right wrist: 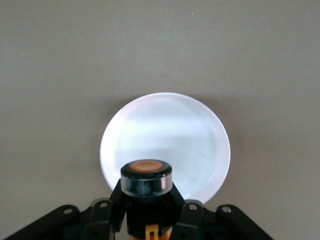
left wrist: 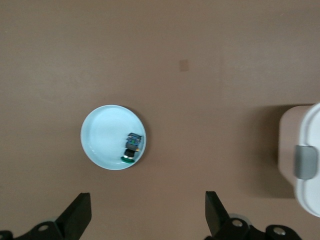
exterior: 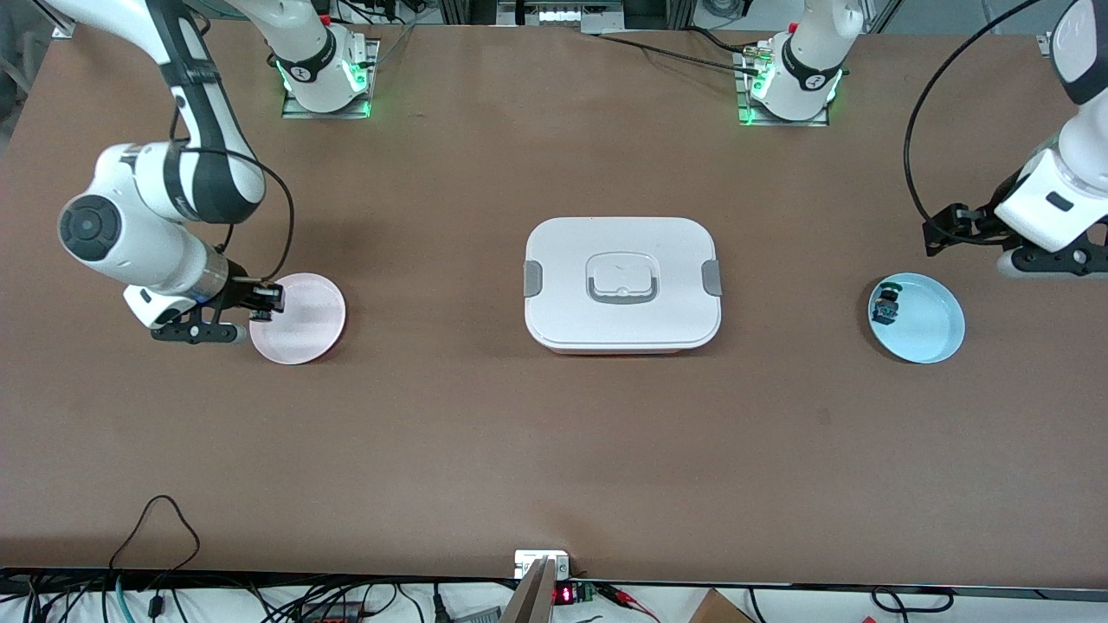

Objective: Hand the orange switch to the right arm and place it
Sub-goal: 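Lower the switch onto the white plate with the right gripper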

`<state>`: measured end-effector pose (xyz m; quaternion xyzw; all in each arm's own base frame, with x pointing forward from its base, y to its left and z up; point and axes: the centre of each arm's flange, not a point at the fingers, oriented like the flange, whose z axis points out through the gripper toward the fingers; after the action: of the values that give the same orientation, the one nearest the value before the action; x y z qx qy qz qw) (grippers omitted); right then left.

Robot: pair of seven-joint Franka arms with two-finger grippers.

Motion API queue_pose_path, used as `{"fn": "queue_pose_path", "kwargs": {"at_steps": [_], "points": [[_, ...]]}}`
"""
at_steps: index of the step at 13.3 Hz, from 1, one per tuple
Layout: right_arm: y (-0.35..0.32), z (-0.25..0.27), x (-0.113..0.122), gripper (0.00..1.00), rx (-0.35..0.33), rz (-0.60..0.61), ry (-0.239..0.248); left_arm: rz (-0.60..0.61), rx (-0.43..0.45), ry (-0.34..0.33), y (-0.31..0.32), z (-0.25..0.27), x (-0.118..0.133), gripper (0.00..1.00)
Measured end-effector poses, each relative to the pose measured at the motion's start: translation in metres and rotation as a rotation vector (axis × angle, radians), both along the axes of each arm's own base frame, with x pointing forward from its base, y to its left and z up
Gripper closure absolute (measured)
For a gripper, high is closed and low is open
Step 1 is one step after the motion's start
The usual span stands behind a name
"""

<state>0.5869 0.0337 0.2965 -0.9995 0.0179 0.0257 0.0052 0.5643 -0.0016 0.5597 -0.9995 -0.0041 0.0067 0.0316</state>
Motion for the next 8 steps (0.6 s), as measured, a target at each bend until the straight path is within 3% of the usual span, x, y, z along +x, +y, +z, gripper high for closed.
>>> {"fn": "queue_pose_path", "kwargs": {"at_steps": [4, 8], "points": [[-0.01, -0.058, -0.007, 0.64, -0.014, -0.013, -0.017, 0.038, -0.043, -0.007, 0.014, 0.014, 0.01, 0.0], [-0.011, -0.086, -0.007, 0.64, -0.02, -0.01, -0.059, 0.021, -0.043, 0.035, 0.003, 0.015, 0.01, 0.0]]}}
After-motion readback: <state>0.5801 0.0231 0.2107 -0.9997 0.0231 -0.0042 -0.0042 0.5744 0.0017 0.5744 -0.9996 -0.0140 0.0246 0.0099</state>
